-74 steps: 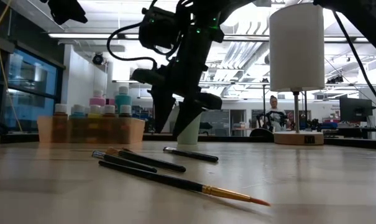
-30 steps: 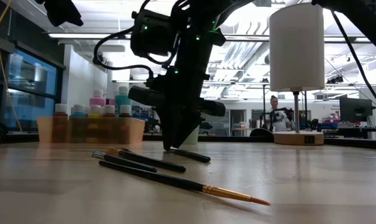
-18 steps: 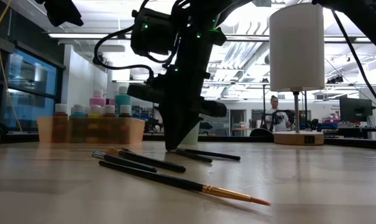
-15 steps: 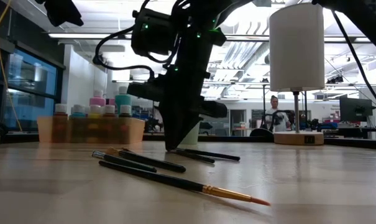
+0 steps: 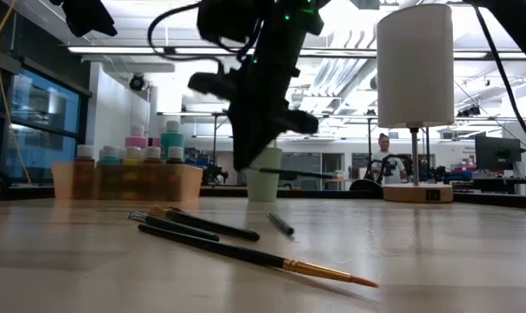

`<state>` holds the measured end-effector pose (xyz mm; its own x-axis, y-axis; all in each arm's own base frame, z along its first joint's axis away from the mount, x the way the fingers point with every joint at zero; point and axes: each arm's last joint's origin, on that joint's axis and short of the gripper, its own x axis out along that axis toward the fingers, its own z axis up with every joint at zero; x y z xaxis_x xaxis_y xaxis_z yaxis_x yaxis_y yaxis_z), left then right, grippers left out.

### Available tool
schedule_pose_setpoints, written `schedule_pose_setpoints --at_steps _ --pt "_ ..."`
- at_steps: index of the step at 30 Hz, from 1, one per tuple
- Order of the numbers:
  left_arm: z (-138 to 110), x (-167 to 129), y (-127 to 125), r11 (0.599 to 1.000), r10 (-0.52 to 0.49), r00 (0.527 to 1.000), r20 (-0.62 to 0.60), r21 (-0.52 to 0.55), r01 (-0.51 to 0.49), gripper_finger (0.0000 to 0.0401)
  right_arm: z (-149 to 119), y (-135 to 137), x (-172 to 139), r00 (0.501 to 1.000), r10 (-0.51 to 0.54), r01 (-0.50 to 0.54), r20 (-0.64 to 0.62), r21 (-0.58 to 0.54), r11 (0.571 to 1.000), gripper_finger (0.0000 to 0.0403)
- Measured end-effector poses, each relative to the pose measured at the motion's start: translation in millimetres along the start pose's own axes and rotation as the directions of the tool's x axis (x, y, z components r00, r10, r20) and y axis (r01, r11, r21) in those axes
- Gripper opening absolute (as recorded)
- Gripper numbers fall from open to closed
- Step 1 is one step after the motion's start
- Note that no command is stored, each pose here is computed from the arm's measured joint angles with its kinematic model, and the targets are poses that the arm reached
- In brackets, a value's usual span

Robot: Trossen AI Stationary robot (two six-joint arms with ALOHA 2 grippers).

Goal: Pick & Place Paint Supplies
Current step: Put the black paint brush into the green cup

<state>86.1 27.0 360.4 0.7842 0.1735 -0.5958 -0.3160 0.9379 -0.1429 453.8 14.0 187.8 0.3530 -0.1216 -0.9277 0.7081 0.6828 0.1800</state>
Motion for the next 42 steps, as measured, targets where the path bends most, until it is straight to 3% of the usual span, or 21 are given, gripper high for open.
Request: schedule_pose_setpoints --at_steps 4,8,14,19,24,32,42 --pt "0.0 0.1 0.0 1.000 0.000 1.000 0.000 0.000 0.000 0.0110 11.7 -3.9 -20.8 0.991 -0.029 0.029 0.131 0.008 1.000 0.0003" --pt "0.1 0.1 0.0 1.000 0.000 1.000 0.000 -0.001 0.000 0.0110 31.1 -9.2 -49.7 0.936 -0.071 0.062 0.344 0.038 0.997 0.0003" --pt "0.1 0.1 0.0 1.000 0.000 1.000 0.000 -0.004 0.000 0.0110 69.5 -24.5 -75.7 0.756 -0.181 0.132 0.629 0.125 0.983 0.0003" --pt "0.0 0.2 0.0 1.000 0.000 1.000 0.000 -0.008 0.000 0.0110 98.4 -41.5 -84.5 0.638 -0.241 0.169 0.731 0.173 0.970 0.0003" --pt "0.0 0.1 0.0 1.000 0.000 1.000 0.000 -0.010 0.000 0.0110 120.9 -62.3 -88.4 0.567 -0.299 0.205 0.767 0.220 0.954 0.0003" --pt "0.1 0.2 0.2 1.000 0.007 1.000 0.001 -0.019 -0.007 0.0110 143.8 -99.4 -87.6 0.540 -0.389 0.254 0.747 0.296 0.921 0.0003" --pt "0.2 0.1 1.2 0.999 0.042 0.999 0.005 -0.019 -0.042 0.0110 143.5 -125.1 -64.8 0.612 -0.371 0.227 0.698 0.294 0.928 0.0003"
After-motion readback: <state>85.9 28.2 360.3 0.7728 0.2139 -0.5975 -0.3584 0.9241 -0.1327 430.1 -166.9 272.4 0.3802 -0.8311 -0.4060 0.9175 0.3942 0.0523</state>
